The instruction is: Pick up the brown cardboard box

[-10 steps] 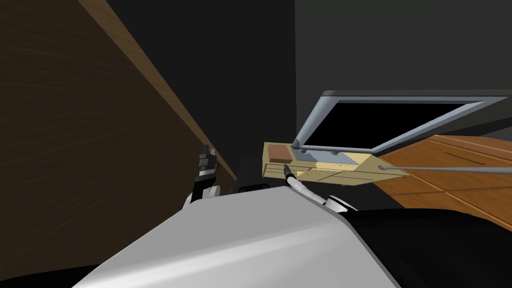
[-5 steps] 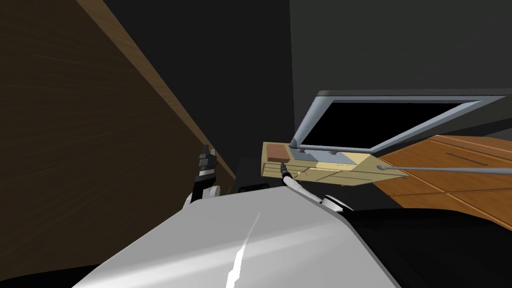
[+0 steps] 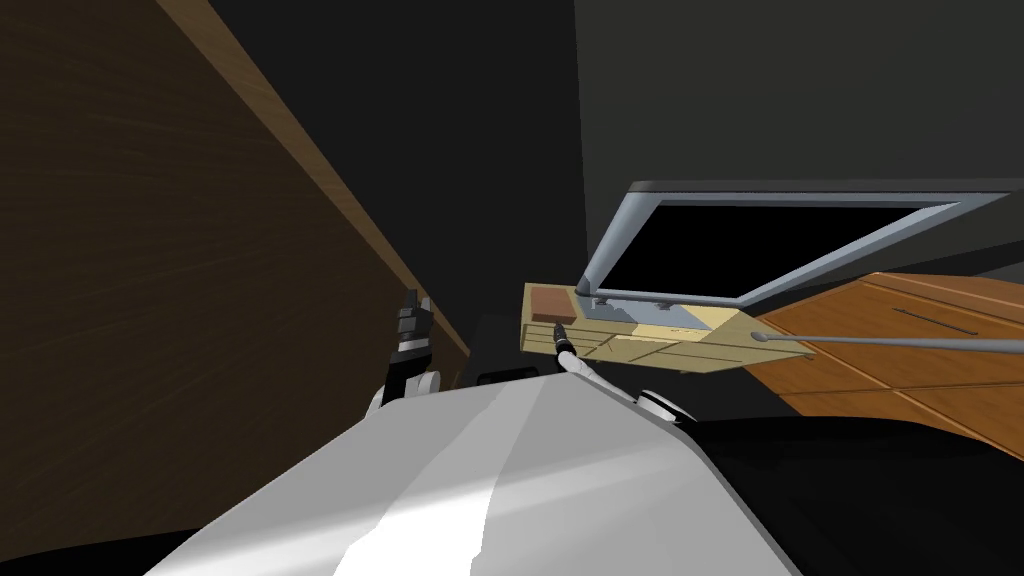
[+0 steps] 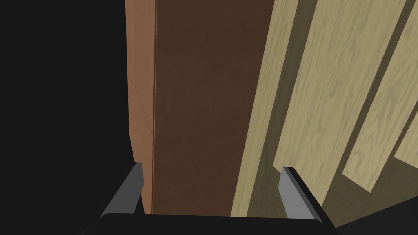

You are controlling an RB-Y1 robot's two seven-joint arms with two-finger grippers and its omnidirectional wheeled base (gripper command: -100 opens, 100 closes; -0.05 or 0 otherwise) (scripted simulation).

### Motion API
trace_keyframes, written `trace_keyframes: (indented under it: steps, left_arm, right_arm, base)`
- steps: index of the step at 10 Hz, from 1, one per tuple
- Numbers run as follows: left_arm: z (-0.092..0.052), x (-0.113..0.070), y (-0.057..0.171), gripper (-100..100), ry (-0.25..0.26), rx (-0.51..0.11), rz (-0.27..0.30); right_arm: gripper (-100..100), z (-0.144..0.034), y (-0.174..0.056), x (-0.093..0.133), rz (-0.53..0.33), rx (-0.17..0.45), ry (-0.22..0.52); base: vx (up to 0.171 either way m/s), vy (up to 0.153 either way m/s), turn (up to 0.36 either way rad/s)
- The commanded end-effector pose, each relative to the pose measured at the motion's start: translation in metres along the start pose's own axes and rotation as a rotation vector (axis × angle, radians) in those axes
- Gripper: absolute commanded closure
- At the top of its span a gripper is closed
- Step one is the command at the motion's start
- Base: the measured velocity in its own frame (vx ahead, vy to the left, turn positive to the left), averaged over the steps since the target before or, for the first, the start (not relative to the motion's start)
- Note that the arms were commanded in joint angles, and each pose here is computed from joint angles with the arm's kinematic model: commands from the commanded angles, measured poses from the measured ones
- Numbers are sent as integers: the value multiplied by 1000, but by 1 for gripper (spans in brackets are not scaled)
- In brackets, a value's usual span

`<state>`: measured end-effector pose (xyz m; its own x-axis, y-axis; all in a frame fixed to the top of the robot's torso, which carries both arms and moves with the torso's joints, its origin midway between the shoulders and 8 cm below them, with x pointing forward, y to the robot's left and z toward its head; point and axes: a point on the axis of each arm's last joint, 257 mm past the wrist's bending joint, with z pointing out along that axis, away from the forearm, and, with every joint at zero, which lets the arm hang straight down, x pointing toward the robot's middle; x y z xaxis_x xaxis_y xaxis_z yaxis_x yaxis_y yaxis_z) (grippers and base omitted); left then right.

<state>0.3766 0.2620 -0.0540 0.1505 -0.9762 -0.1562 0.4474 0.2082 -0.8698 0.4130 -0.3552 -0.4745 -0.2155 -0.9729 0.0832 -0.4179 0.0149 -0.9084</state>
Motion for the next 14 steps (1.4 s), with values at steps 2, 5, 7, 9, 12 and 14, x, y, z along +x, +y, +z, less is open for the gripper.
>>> trace_keyframes:
  steps: [2,5,7,9,12,14]
  left_arm:
    - [0,0,0,0,0,0,0]
    - [0,0,0,0,0,0,0]
    - [0,0,0,0,0,0,0]
    - [0,0,0,0,0,0,0]
    - [0,0,0,0,0,0,0]
    - [0,0,0,0,0,0,0]
  right_arm:
    - [-100,-2,-21,-25,15,65,-20]
    - [-100,-7,-44,-52,44,132,-39]
    - [-100,-10,-59,-67,62,172,-49]
    - [-100,-14,-70,-78,75,203,-57]
    - [-100,-3,-73,-63,98,204,2]
    - [-100,6,-77,-52,129,208,56]
  base:
    - [-41,-71,31]
    - [-42,-59,22]
    - [-46,-74,34]
    - [-36,-64,22]
    - [-22,-46,113]
    - [-77,-155,434]
